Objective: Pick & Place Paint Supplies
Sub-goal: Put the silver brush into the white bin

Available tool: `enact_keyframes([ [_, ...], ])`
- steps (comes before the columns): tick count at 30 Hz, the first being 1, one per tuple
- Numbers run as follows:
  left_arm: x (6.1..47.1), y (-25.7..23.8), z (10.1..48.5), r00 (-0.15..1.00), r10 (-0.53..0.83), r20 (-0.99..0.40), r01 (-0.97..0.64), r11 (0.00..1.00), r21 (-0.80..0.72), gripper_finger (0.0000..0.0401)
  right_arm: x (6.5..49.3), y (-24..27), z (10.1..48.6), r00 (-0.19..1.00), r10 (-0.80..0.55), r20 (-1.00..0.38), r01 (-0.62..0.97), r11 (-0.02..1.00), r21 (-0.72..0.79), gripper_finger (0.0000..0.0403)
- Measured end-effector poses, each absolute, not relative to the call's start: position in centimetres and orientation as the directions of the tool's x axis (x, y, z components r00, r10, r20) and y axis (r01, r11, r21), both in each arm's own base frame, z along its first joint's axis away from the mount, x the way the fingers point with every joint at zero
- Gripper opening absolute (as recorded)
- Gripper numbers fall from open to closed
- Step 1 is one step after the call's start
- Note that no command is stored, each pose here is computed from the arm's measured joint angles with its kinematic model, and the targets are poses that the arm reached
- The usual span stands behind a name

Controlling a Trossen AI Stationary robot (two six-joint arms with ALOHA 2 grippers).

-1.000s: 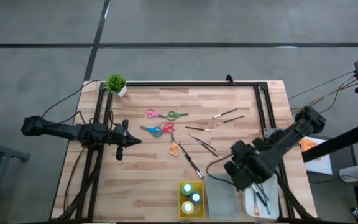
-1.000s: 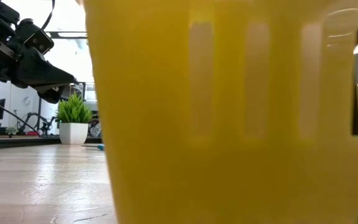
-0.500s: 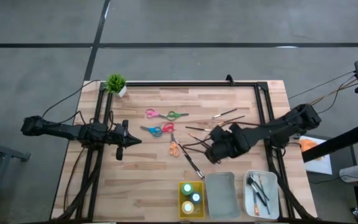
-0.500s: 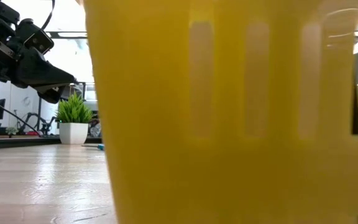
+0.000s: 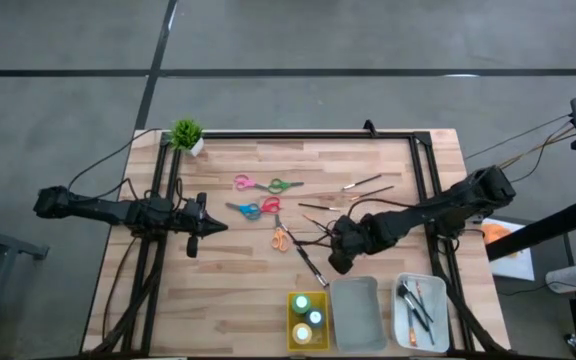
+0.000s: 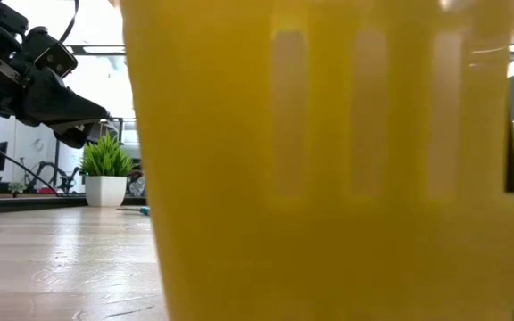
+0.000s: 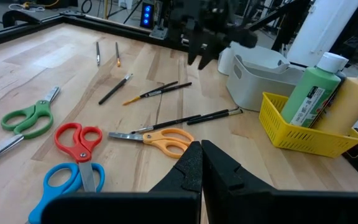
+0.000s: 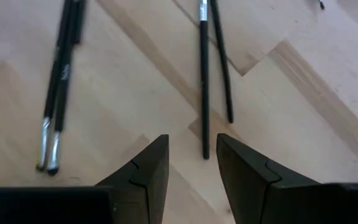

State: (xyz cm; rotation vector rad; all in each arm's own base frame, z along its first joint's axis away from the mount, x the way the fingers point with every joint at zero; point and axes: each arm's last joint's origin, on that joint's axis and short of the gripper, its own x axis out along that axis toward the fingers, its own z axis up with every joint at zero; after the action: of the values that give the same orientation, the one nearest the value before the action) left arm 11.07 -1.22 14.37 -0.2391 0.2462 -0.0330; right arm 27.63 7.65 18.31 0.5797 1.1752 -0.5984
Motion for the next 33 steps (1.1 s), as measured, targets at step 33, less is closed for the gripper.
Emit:
enact_keyframes([
  [33, 11.1, -1.2, 14.4, 0.969, -0.061, -0.238, 0.003, 0.971, -0.238, 0.0, 29.8, 5.4, 13.3, 0.18, -0.101, -0.979, 0.726, 0.685, 0.062, 0.0132],
])
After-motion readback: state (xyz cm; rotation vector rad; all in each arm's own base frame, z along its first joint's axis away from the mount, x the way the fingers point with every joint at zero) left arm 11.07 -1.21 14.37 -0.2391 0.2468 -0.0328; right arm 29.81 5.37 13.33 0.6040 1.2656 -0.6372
